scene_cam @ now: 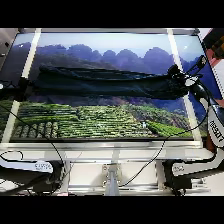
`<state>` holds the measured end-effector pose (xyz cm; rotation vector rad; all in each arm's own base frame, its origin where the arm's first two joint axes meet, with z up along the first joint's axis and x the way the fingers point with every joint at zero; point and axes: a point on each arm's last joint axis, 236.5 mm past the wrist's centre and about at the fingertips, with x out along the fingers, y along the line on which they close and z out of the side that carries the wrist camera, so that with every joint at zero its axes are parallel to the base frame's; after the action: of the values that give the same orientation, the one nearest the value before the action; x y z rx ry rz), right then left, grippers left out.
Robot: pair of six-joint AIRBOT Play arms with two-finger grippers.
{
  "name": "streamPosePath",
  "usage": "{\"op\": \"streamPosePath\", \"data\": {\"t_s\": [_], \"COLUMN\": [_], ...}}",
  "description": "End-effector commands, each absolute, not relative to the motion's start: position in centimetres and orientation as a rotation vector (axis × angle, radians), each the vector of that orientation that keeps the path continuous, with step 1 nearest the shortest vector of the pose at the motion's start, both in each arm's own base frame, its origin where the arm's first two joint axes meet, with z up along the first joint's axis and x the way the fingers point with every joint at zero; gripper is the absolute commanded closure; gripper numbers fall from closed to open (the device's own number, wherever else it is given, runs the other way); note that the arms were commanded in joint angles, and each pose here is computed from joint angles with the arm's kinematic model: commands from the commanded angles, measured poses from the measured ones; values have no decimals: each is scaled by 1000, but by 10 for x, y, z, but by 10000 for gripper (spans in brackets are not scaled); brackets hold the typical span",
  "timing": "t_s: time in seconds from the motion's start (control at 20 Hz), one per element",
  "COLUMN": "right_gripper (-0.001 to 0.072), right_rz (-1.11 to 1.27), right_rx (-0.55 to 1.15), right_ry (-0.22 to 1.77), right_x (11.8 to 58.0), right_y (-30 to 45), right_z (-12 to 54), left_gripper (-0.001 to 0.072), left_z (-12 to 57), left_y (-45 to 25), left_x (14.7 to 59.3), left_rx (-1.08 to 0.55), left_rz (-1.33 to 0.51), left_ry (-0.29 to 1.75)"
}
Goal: Fold the clothes and pants, and hang the long-sleeved shirts on hangers.
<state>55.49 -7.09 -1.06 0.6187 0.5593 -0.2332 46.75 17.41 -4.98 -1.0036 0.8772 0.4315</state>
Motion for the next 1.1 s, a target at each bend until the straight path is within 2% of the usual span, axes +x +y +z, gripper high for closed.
{"op": "streamPosePath", "data": {"t_s": [0.0, 0.3, 0.55, 0.7, 0.75, 0.8, 0.85, 0.9, 0.95, 1.0, 1.05], "right_gripper": [114, 114, 114, 119, 120, 120, 120, 120, 121, 121, 120], "right_rz": [-228, -228, -228, -220, -216, -212, -207, -203, -201, -197, -191], "right_rx": [606, 607, 608, 611, 613, 614, 616, 617, 618, 620, 616], "right_ry": [563, 564, 565, 587, 599, 610, 621, 631, 638, 646, 661], "right_x": [555, 555, 555, 552, 551, 550, 548, 547, 547, 546, 544], "right_y": [-71, -71, -70, -67, -65, -63, -62, -60, -59, -57, -55], "right_z": [-11, -11, -11, -14, -16, -18, -20, -21, -22, -23, -25], "left_gripper": [-12, -3, -1, 32, 167, 389, 525, 592, 621, 694, 690], "left_z": [-60, -92, -79, -68, -65, -62, -59, -58, -56, -52, -46], "left_y": [164, 153, 166, 168, 166, 165, 166, 165, 165, 164, 163], "left_x": [470, 493, 529, 546, 549, 553, 555, 555, 555, 555, 555], "left_rx": [-1088, -1082, -992, -948, -937, -928, -923, -921, -920, -920, -916], "left_rz": [377, 399, 446, 460, 458, 458, 459, 457, 455, 450, 443], "left_ry": [897, 872, 683, 589, 571, 552, 538, 536, 533, 531, 527]}}
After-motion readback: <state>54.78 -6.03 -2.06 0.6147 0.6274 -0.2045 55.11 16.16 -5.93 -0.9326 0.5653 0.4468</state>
